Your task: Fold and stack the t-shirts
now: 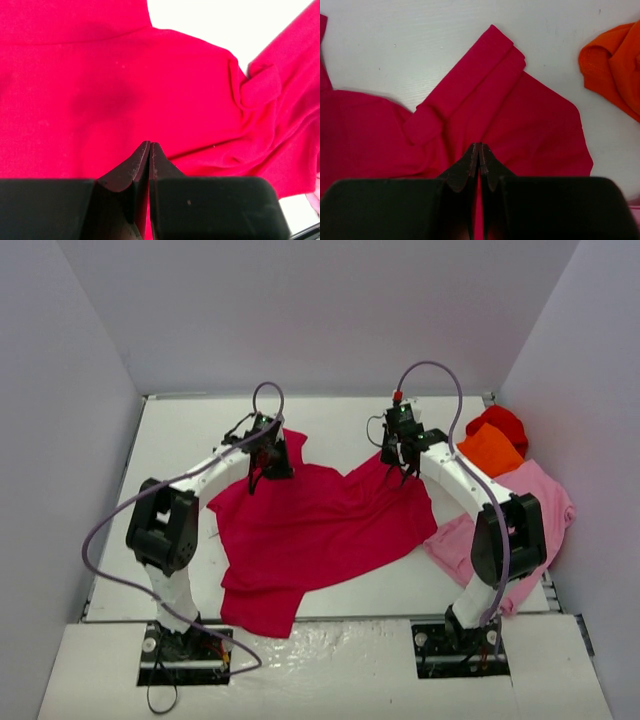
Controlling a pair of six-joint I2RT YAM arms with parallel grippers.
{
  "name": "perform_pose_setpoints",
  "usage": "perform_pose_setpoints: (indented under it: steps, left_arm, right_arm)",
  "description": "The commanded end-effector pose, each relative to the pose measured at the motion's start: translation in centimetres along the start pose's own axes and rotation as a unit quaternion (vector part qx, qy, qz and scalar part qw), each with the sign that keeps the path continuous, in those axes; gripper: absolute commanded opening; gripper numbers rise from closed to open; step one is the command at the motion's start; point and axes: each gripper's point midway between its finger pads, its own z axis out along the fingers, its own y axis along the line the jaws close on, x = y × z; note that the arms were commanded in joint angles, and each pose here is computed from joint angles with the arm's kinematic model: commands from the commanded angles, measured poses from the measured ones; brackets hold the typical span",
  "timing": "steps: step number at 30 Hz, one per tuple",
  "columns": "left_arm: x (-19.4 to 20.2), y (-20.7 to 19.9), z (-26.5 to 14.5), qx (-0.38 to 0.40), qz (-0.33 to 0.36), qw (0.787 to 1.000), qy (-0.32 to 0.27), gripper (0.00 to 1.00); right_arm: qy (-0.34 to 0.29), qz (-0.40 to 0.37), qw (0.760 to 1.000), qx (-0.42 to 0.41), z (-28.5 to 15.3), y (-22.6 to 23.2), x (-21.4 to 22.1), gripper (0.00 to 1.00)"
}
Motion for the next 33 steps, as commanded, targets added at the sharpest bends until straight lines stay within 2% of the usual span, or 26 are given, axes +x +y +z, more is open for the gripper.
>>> perform_pose_setpoints:
  steps: [1,6,10,16,20,22,25,30,33]
  left_arm:
    - [-0.9,0.0,0.2,-0.007,-0.014,1.0,0.012,0.0]
    - [2.0,2.8,2.8,-0.028,-0.067,0.996,0.047,0.0]
    - [2.1,5.3,4.2,-0.05,-0.106,0.992,0.052,0.0]
    - [-1.9,10.4,3.5,-0.096,-0.142,0.985,0.022,0.0]
    - [-6.4,12.5,2.7,-0.097,-0.157,0.983,-0.024,0.0]
    - [-9.1,12.6,2.5,-0.085,-0.154,0.983,-0.045,0.0]
    - [-13.6,11.2,2.1,-0.056,-0.114,0.989,-0.072,0.0]
    - [-14.6,10.7,4.3,-0.04,-0.087,0.995,-0.042,0.0]
    - [-16.3,9.5,3.4,-0.024,-0.067,0.996,-0.06,0.0]
  right_arm:
    - [-0.059,0.01,0.998,-0.008,-3.9,-0.7,-3.3,0.0]
    - [-0.056,0.012,0.998,-0.017,-5.0,-0.9,-2.7,0.0]
    - [-0.054,0.011,0.998,-0.03,-5.8,-0.8,-2.1,0.0]
    - [-0.049,0.011,0.998,-0.032,-6.1,-1.2,-1.1,0.0]
    - [-0.036,0.016,0.998,-0.039,-5.9,-1.0,0.0,0.0]
    - [-0.026,0.015,0.999,-0.038,-5.5,-1.0,0.8,0.0]
    - [-0.01,0.01,0.999,-0.035,-4.6,-1.1,2.2,0.0]
    - [0.009,0.004,0.999,-0.034,-2.9,-0.9,4.2,0.0]
    - [0.017,0.003,1.0,-0.014,-0.9,-1.4,5.8,0.0]
